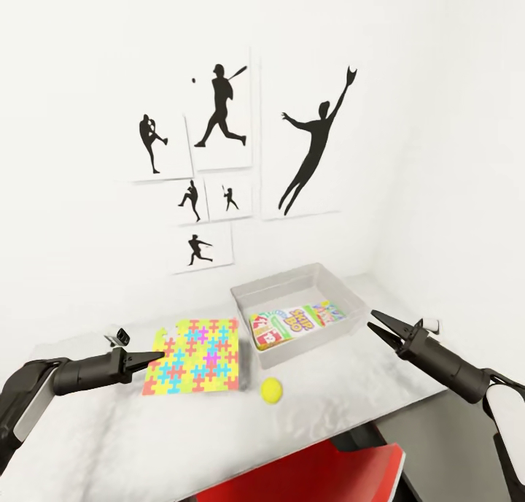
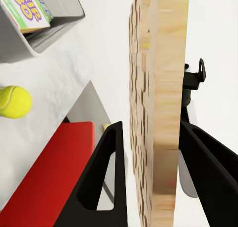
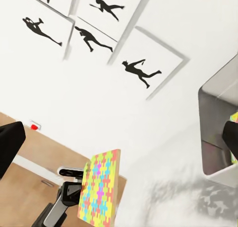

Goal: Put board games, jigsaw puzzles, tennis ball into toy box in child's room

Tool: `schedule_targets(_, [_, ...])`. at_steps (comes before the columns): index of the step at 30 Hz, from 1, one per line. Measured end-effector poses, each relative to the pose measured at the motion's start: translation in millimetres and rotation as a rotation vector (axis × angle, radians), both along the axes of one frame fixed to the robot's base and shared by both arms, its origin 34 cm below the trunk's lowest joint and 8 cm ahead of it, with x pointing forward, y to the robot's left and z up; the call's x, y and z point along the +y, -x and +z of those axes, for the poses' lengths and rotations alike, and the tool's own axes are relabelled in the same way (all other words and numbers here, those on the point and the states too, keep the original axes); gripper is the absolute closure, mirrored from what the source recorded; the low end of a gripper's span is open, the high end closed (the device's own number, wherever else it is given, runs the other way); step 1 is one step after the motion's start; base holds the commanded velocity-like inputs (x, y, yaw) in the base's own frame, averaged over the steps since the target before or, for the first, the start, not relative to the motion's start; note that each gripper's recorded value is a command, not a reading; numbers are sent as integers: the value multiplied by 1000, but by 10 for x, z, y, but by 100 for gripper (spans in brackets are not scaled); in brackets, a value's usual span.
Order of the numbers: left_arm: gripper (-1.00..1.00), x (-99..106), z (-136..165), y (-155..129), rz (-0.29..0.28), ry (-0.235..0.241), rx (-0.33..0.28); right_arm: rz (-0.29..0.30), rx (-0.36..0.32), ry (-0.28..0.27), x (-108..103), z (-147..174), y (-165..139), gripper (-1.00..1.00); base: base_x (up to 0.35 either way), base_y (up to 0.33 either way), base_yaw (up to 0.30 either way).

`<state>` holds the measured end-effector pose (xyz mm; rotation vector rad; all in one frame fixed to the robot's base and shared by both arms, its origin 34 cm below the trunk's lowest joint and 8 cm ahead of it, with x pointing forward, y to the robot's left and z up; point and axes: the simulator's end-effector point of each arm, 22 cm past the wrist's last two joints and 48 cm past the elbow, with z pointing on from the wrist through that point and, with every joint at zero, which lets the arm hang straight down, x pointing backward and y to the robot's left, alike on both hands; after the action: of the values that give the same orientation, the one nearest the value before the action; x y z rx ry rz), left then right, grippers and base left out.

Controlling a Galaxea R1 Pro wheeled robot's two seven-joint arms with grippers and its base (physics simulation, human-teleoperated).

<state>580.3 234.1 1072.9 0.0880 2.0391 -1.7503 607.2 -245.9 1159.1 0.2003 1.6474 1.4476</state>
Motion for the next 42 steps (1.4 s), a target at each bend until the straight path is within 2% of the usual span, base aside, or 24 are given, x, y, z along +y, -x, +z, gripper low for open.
schedule_targets(31, [100, 0, 3, -2, 0, 2, 0, 0, -1, -1, 0, 4, 1, -100, 65, -53, 20])
schedule_targets(42, [100, 3, -3, -2, 1, 0, 2, 0, -1, -1, -1, 5, 1, -100, 83, 37, 0])
